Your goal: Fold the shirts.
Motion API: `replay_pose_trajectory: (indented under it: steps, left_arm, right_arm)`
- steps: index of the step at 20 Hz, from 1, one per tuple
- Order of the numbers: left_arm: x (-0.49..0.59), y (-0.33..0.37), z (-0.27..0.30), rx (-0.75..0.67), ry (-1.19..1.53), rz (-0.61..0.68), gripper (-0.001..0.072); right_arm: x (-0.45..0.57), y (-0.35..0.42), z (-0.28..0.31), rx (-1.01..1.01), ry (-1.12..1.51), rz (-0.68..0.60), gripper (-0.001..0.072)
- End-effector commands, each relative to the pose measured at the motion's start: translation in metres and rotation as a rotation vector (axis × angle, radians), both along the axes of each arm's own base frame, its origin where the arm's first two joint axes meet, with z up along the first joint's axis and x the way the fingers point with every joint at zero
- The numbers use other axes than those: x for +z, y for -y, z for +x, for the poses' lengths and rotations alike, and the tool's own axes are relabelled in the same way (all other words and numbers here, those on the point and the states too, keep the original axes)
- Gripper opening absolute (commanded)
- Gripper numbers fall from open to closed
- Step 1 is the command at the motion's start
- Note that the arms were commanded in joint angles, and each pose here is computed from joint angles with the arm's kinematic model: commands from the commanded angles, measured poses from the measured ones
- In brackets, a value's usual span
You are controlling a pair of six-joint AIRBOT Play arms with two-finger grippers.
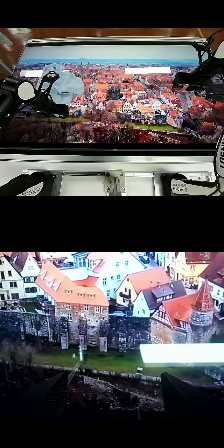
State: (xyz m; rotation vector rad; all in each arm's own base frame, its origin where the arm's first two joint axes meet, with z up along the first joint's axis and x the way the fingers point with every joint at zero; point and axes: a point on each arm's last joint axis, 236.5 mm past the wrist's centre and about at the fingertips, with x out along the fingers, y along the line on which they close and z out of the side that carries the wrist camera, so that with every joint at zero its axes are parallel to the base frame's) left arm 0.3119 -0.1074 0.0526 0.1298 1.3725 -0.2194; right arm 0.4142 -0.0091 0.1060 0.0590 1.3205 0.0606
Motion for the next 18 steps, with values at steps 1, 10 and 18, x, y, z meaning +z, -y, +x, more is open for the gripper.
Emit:
replay_pose_trajectory:
  steps: [1,10,18]
  left_arm:
    - [0.000,0.000,0.000,0.000,0.000,0.000,0.0674]
    - [0.001,0.003,0.010,0.002,0.038,-0.013,0.0674]
    - [-0.004,0.028,0.032,0.011,0.091,-0.110,0.0674]
  right_arm:
    - [0.000,0.000,0.000,-0.001,-0.001,0.000,0.0694]
    - [0.006,-0.002,0.021,-0.018,0.093,0.015,0.0694]
    - [-0.003,-0.024,-0.021,-0.019,-0.097,0.111,0.0694]
